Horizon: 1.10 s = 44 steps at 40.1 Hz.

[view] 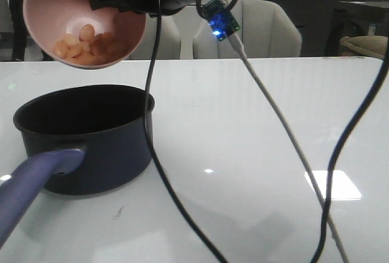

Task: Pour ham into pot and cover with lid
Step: 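Lift the pink bowl over the saucepan and tip carrots in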

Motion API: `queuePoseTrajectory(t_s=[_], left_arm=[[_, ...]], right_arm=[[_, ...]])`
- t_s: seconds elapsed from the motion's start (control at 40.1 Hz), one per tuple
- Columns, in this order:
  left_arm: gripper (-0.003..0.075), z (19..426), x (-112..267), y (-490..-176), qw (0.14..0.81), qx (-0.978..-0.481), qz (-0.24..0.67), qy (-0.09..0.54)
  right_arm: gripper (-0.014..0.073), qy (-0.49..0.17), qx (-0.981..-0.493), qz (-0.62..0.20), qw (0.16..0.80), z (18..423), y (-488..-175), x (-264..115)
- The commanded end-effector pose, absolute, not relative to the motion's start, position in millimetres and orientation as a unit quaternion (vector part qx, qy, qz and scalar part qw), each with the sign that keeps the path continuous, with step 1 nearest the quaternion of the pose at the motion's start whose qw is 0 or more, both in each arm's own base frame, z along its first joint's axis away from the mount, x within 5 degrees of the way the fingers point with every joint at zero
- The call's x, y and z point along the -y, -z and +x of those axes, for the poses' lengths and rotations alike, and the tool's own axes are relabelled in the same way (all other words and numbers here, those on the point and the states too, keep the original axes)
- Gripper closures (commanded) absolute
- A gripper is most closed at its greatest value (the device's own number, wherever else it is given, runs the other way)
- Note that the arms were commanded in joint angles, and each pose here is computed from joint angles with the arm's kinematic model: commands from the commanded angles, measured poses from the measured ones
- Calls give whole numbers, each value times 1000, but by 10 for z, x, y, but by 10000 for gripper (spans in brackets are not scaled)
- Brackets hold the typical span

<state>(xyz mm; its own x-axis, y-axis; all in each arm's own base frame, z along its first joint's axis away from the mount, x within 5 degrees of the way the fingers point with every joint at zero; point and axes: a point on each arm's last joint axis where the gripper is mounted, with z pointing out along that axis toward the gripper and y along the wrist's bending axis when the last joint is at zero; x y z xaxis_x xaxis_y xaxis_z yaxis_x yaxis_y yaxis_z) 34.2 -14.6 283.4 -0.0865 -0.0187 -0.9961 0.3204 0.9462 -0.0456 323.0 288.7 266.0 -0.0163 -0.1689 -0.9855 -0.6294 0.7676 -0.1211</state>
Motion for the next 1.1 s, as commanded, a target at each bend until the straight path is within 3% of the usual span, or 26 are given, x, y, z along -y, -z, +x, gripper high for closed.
queuePoseTrajectory(t_s=[0.0, 0.274, 0.698, 0.922, 1.071], left_arm=[[158, 331, 142, -2987, 700, -694, 95, 140], [158, 331, 142, -2987, 700, -694, 95, 140], [158, 331, 142, -2987, 700, -694, 95, 140], [158, 331, 142, -2987, 700, -694, 95, 140], [158, 331, 142, -2987, 700, -694, 95, 140]], right_arm=[[458, -154, -599, -286, 732, 3178, -3012, -2885], [458, 4, -541, -333, 772, 3115, -2794, -3082], [458, 235, -365, -350, 830, 2929, -2522, -3309], [458, 271, -284, -411, 823, 2853, -2466, -3408], [458, 273, -267, -418, 824, 2832, -2479, -3427]])
